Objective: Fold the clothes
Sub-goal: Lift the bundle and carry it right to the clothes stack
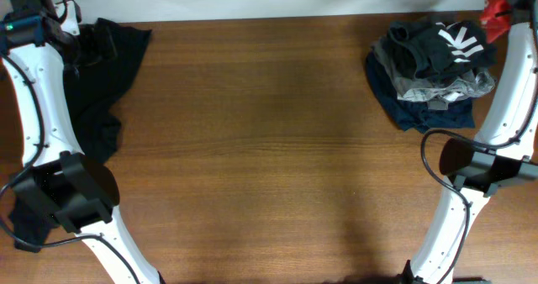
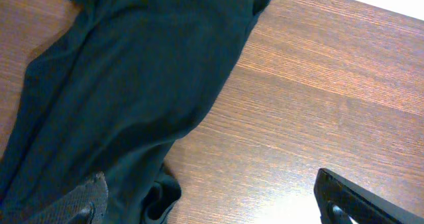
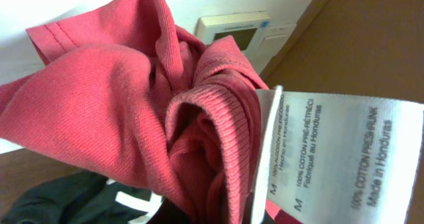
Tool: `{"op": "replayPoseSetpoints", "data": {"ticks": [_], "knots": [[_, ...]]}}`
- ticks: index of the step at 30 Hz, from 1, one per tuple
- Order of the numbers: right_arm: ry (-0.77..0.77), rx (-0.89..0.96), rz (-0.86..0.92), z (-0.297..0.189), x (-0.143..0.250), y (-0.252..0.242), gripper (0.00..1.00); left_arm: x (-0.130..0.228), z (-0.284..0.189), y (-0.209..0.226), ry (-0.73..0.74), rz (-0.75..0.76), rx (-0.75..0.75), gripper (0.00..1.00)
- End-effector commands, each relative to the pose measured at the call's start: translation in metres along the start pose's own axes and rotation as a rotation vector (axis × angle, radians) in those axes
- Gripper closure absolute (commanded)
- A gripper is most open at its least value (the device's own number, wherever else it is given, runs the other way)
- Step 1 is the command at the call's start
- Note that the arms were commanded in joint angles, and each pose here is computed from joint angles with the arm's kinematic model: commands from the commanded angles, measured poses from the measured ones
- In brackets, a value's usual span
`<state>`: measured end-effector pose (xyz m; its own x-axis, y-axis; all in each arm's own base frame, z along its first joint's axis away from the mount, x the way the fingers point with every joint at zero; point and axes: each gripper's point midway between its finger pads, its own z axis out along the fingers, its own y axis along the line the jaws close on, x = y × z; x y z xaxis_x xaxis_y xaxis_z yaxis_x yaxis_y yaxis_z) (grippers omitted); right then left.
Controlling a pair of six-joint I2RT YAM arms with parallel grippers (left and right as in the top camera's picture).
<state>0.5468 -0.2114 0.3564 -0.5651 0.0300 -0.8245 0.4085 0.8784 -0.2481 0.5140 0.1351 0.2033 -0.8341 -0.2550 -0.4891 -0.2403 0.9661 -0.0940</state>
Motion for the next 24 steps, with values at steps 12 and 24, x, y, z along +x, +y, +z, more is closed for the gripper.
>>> {"op": "replayPoseSetpoints", "data": {"ticks": [12, 24], "knots": [[0.070, 0.118, -0.183, 0.053, 0.029, -0.020, 0.96, -0.006, 0.004, -0.031, -0.022, 0.039, 0.042, 0.01], [0.085, 0.250, -0.243, 0.052, 0.027, -0.041, 0.96, -0.006, 0.004, -0.039, -0.024, 0.052, 0.049, 0.01]]}}
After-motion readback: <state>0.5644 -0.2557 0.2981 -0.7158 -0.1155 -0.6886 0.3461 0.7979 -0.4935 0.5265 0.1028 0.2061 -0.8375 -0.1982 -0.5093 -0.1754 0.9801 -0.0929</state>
